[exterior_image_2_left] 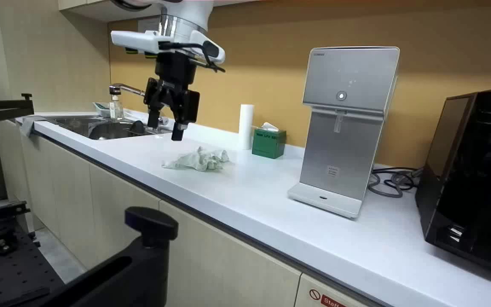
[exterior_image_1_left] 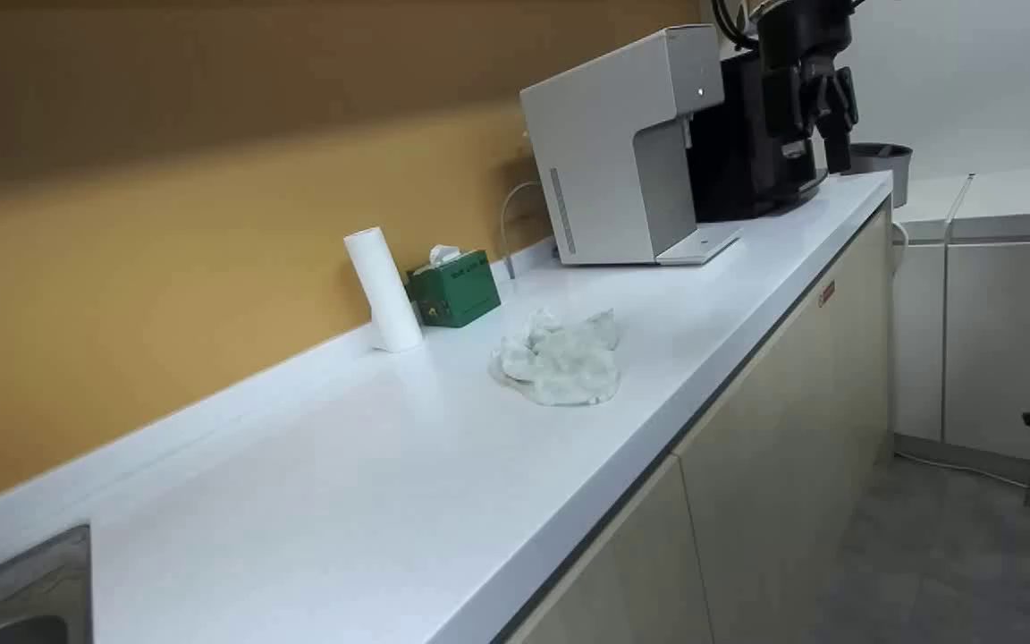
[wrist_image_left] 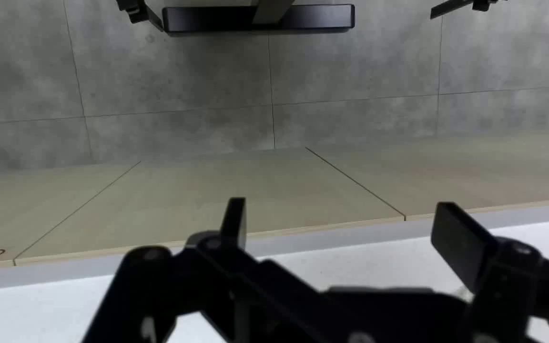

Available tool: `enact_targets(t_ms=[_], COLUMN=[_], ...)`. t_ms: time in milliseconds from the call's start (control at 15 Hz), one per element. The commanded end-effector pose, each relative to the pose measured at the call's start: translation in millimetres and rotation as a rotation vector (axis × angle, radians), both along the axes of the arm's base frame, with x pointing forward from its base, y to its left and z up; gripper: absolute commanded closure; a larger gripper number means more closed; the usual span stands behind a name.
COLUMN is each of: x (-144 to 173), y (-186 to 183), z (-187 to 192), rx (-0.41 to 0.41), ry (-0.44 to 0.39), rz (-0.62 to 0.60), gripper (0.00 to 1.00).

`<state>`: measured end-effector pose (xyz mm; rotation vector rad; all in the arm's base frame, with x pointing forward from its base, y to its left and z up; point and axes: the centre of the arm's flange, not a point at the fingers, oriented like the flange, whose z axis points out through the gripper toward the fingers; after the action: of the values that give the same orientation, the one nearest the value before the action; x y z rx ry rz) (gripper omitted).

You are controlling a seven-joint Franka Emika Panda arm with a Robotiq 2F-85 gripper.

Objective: Use the white towel to clean the surface

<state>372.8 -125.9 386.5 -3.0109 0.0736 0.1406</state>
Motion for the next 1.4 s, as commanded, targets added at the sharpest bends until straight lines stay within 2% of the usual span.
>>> enact_targets(t_ms=[0,800,1067,1333], x=[0,0,13,34], y=[0,0,34,92], z=[0,0,-13,-36], rx=[0.0,0.0,-0.054,-0.119], ry=[0.0,0.0,-0.04,-0.109], rz=[0.0,0.0,0.1,0.231], gripper=[0.0,0.0,0.0,0.0])
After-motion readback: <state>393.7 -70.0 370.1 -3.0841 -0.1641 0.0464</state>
